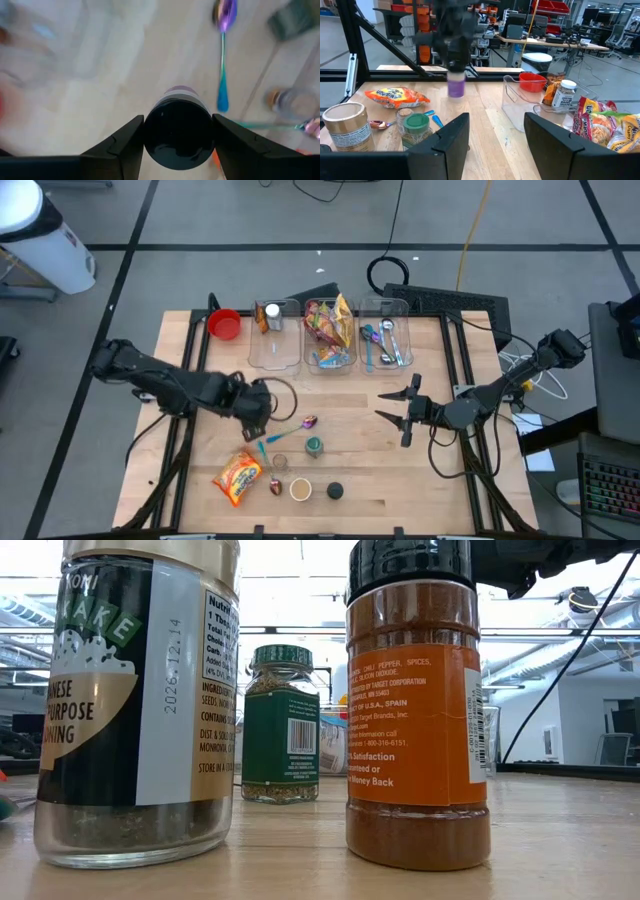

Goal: Pick & Place Food Item
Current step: Put the violet seasoning bottle into the left transparent bin

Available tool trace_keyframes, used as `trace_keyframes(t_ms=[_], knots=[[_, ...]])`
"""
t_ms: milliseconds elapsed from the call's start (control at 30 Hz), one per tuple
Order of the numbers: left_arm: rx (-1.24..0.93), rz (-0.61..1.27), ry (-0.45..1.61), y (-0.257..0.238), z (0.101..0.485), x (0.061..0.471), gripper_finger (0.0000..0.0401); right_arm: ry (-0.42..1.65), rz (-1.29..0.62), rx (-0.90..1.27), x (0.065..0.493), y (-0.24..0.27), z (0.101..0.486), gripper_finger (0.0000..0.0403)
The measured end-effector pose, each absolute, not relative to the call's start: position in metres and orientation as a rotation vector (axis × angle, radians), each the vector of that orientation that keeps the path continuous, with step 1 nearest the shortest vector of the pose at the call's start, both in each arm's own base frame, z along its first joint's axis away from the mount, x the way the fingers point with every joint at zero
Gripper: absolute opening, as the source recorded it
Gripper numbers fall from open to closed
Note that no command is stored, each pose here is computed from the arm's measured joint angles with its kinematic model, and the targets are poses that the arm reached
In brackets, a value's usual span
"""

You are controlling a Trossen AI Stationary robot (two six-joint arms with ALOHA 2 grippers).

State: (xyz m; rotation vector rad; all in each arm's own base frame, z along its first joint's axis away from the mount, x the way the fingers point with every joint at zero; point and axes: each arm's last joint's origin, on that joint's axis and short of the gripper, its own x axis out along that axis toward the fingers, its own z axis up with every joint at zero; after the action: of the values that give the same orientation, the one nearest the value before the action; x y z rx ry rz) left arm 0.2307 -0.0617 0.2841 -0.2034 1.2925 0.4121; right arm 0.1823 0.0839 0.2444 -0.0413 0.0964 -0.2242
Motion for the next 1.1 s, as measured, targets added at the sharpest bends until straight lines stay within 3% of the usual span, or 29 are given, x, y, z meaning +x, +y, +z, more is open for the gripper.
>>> trace_keyframes(t_ms=[300, 433, 733, 1100], knots=[[-0.059, 0.489, 1.067, -0.009, 0.374, 0.240, 0.0209, 0.096, -0.224, -0.041, 0.182, 0.084, 0.244, 0.0183], [-0.044, 0.555, 1.011, 0.031, 0.390, 0.241, 0.0209, 0.099, -0.225, -0.043, 0.182, 0.084, 0.244, 0.0183], [-0.052, 0.608, 0.983, 0.117, 0.377, 0.260, 0.0209, 0.103, -0.225, -0.047, 0.182, 0.084, 0.244, 0.0183], [-0.104, 0.681, 1.196, 0.192, 0.306, 0.292, 0.0209, 0.108, -0.225, -0.049, 0.182, 0.084, 0.243, 0.0183]])
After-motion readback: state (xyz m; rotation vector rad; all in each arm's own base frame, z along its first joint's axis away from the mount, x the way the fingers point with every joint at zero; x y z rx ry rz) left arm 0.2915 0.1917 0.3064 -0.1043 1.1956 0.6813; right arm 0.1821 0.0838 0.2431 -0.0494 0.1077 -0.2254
